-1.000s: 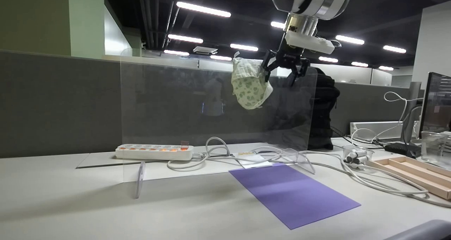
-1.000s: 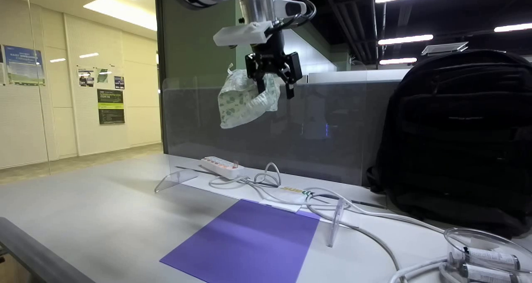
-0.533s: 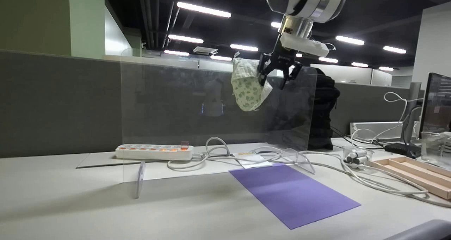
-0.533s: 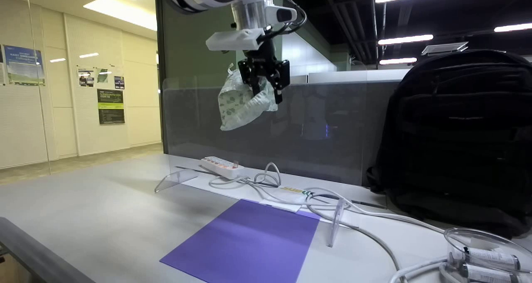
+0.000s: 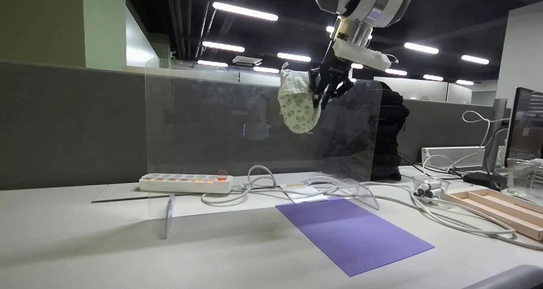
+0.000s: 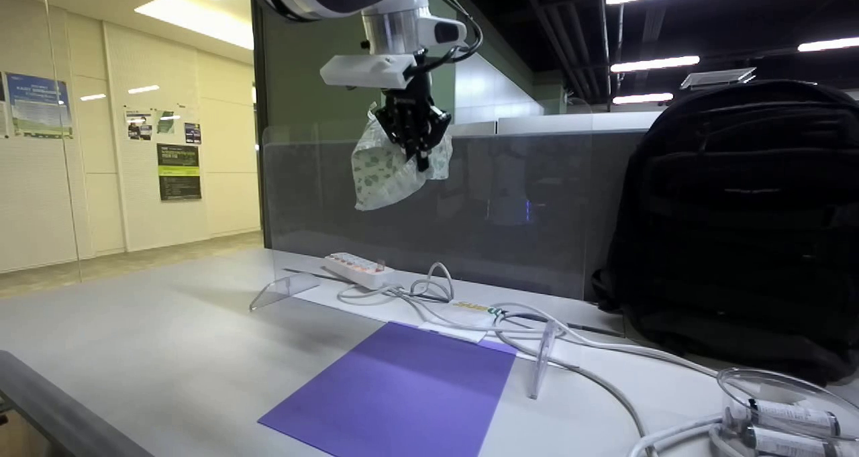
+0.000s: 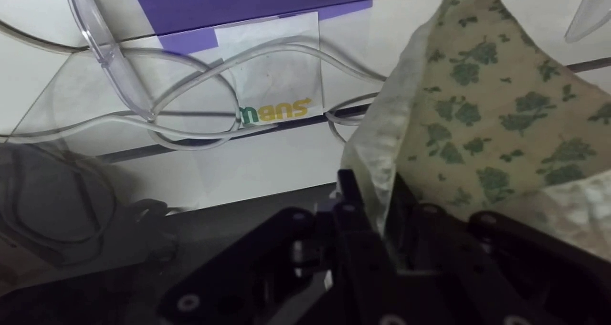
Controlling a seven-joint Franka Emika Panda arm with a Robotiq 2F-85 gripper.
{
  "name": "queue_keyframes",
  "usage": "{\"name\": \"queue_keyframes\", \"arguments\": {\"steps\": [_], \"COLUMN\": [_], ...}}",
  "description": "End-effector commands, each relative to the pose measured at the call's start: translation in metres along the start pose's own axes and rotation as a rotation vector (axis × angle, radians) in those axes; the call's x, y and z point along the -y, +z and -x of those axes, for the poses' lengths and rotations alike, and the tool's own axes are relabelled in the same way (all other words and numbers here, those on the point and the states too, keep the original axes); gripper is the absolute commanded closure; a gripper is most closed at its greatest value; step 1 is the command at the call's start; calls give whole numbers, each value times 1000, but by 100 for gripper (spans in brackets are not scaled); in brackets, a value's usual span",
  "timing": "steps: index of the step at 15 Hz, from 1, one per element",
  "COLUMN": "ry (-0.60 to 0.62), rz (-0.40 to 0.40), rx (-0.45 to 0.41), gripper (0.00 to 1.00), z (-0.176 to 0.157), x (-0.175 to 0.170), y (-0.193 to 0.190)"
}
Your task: Unhang the cloth and put it on the table
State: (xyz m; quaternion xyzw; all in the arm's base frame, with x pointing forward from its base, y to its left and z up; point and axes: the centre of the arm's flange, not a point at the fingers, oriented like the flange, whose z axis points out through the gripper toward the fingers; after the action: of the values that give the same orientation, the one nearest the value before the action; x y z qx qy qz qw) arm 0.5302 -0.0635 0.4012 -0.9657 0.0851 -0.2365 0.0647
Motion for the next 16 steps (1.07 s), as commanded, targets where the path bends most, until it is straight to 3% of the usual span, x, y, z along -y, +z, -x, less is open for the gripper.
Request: {"name": "queue_keyframes", "arguments": {"steps": [1,5,11,13,16], "ry": [-47,-165,-299,-323,-310], "rz": [-36,-64,-54,-25,-2], "rx": [23,122,356,388,363], "gripper": [100,100,100,100,100], "z": [17,50,125,141,147], "x": [7,27,50,49,42], "y": [-6,1,42,55,68]}}
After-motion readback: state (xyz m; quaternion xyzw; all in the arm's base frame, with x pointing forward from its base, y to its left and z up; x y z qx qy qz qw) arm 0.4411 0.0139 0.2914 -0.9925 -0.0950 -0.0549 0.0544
